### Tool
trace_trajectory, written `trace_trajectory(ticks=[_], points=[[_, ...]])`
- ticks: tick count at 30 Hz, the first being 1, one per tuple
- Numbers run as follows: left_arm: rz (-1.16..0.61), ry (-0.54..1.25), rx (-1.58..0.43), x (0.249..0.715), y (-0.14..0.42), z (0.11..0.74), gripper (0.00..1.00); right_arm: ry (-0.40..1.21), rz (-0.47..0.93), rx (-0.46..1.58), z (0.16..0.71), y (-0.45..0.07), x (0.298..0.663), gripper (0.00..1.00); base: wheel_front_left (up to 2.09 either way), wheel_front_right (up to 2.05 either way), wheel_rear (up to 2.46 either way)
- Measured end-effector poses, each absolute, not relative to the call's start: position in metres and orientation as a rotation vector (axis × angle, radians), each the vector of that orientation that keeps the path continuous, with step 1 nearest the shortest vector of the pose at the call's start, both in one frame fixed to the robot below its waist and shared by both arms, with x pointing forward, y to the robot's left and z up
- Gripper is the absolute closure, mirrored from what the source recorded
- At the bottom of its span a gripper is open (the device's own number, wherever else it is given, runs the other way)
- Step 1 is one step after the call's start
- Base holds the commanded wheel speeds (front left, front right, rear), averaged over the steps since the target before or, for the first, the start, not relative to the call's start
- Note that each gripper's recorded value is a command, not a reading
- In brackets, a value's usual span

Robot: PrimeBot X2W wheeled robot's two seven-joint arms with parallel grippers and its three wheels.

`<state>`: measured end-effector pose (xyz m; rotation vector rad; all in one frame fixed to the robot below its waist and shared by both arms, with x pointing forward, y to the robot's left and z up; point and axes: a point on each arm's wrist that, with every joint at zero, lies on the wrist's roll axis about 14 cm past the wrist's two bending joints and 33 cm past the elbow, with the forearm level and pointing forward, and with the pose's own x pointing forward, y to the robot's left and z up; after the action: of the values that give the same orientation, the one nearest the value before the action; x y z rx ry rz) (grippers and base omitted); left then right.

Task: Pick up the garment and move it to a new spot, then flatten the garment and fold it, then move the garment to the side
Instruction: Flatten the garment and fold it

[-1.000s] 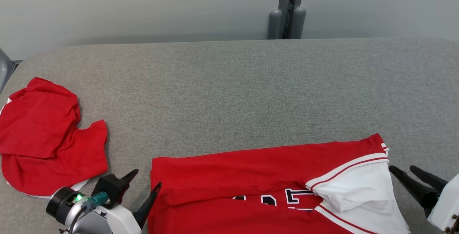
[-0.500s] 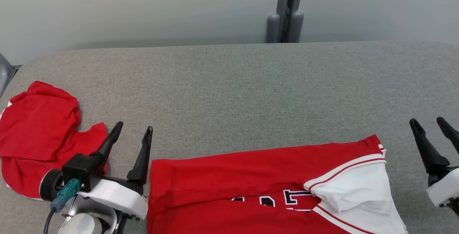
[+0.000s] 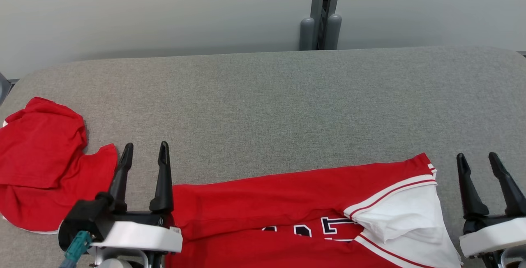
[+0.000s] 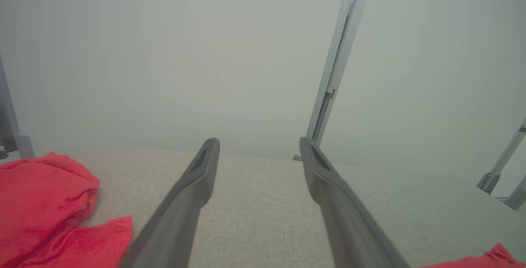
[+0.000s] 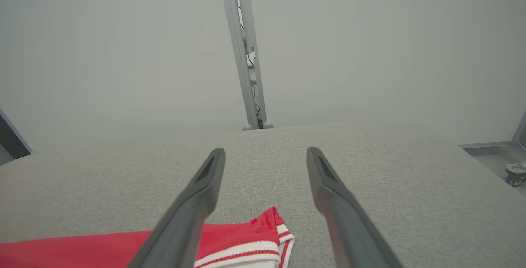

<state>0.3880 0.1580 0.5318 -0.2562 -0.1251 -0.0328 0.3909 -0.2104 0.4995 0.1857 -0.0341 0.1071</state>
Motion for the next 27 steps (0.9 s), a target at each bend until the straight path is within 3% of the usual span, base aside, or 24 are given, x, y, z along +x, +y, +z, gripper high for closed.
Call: trace_trajectory(ticks=[16, 27], points=[[-0.063, -0.109, -0.213, 0.386, 0.154, 0.516, 0.0, 0.063, 0.09, 0.247, 0.465, -0.202, 0.381, 0.0, 0.0, 0.0, 0.0], [-0.071, -0.085, -0.197, 0.385, 0.155, 0.507, 0.0, 0.32, 0.037, 0.356, 0.392, -0.196, 0.359, 0.0, 0.0, 0.0, 0.0]])
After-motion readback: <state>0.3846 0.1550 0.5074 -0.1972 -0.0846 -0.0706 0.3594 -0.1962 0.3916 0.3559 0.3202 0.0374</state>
